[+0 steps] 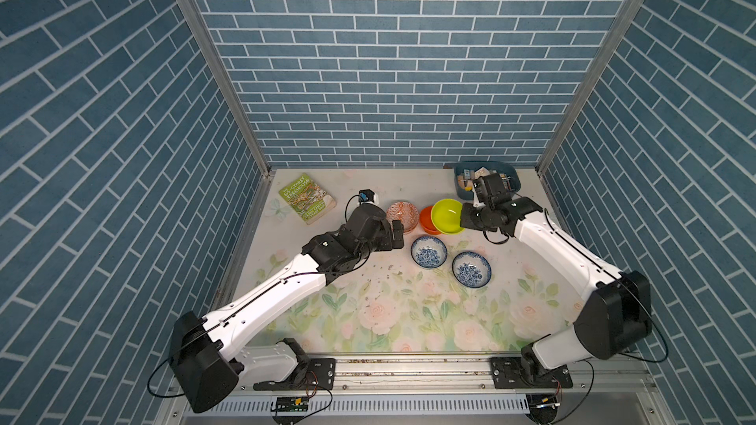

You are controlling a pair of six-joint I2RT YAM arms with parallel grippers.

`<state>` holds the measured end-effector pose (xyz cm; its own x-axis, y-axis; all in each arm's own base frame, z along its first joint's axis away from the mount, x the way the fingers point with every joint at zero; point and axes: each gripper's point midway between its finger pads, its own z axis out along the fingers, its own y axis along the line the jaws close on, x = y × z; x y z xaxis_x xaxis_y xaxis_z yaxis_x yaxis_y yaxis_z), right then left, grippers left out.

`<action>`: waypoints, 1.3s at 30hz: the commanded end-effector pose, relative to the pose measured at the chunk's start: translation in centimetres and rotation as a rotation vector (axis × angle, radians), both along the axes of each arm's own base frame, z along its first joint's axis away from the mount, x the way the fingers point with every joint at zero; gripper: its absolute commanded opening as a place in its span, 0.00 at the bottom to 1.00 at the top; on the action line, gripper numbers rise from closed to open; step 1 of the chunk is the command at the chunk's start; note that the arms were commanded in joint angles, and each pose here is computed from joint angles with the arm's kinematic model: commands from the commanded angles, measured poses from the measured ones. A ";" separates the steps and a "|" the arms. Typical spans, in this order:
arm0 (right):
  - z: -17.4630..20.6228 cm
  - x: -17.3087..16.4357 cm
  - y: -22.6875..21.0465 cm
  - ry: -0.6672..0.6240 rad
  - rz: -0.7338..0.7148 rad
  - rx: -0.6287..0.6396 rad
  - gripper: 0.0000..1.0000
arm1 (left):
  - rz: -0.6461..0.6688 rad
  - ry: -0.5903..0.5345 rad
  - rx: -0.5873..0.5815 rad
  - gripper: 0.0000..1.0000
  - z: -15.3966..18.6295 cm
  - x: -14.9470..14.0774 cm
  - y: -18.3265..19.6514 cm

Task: Stack the bowls
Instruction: Place the bowl on the bowl.

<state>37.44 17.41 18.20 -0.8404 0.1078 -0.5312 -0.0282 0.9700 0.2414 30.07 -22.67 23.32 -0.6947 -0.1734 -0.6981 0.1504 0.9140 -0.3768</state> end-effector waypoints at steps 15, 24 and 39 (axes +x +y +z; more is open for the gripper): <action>-4.5 8.3 1.7 0.037 0.025 -0.025 0.00 | 0.049 0.025 -0.039 1.00 -3.1 1.0 3.2; -6.6 8.7 2.4 0.075 0.044 -0.012 0.00 | 0.050 0.051 -0.048 1.00 -4.8 0.9 3.1; -8.2 7.0 3.0 0.109 0.056 -0.035 0.00 | 0.060 0.061 -0.069 1.00 -5.6 0.7 3.0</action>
